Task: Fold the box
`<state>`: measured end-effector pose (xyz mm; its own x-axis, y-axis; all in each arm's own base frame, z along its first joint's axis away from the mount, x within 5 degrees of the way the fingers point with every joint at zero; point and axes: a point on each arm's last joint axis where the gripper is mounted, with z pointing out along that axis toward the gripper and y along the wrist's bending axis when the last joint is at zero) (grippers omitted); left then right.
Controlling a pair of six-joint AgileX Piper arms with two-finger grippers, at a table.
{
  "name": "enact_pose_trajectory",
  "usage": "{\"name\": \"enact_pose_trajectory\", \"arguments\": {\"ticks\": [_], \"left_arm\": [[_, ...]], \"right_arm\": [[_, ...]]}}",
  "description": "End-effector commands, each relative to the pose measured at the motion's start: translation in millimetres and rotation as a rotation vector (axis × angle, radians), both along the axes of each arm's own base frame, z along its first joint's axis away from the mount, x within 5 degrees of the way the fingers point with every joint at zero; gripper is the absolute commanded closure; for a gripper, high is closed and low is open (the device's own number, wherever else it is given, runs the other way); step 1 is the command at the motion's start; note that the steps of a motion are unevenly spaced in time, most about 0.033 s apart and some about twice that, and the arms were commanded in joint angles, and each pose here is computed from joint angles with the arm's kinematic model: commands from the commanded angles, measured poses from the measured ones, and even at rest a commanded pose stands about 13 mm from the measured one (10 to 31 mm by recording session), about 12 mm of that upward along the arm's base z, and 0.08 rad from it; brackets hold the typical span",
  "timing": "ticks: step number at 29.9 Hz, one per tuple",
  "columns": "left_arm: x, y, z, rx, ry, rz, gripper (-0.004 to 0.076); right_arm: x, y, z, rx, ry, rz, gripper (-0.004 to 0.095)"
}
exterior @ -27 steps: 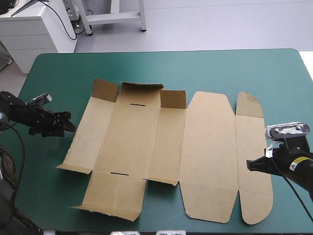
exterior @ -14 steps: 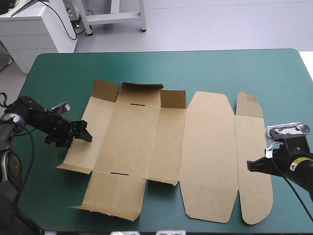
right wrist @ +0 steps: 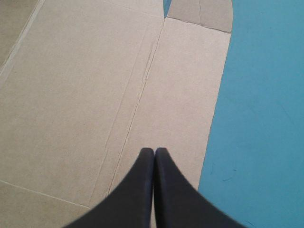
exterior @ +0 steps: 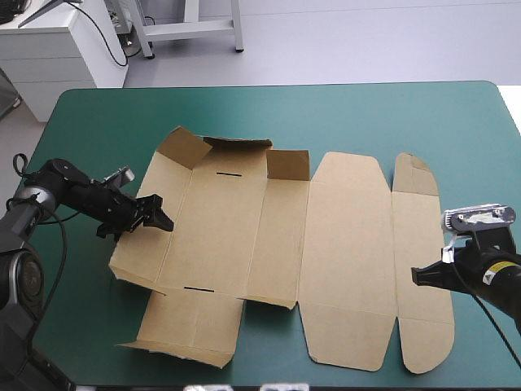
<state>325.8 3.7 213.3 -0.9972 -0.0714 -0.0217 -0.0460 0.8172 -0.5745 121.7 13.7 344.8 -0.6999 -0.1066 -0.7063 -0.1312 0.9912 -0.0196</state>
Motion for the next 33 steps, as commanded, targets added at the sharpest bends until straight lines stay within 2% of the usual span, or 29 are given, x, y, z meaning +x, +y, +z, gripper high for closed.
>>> {"name": "enact_pose_trajectory", "arguments": {"ticks": [1,3,6,8,9,18,23,28,33], "left_arm": [[-14,-14,32,-0.030,-0.017,-0.073,0.0283],[-17,-14,39,-0.026,-0.038,-0.073,0.0356],[-22,-13,48,-0.004,-0.065,-0.075,0.0535],[-23,-13,50,0.004,-0.072,-0.078,0.0686],[-23,-13,50,0.002,-0.072,-0.077,0.0729],[-23,-12,52,0.007,-0.079,-0.079,0.0731],[-12,-18,75,0.058,-0.188,-0.148,0.0731],[-4,-53,105,0.258,-0.321,-0.354,0.0731],[6,-101,127,0.573,-0.466,-0.609,0.0731]], "right_arm": [[2,-2,12,-0.005,-0.078,-0.006,0.0927],[2,-2,12,-0.005,-0.078,-0.006,0.0927],[2,-2,12,-0.010,-0.079,-0.007,0.0927],[2,-2,12,-0.012,-0.079,-0.007,0.0927],[2,-2,12,-0.012,-0.079,-0.007,0.0927],[2,-2,12,-0.012,-0.076,-0.007,0.0927],[2,-3,12,-0.029,-0.072,-0.011,0.0928],[1,-5,10,-0.048,-0.055,-0.014,0.0927],[0,-5,10,-0.048,-0.052,-0.014,0.0927]]}}
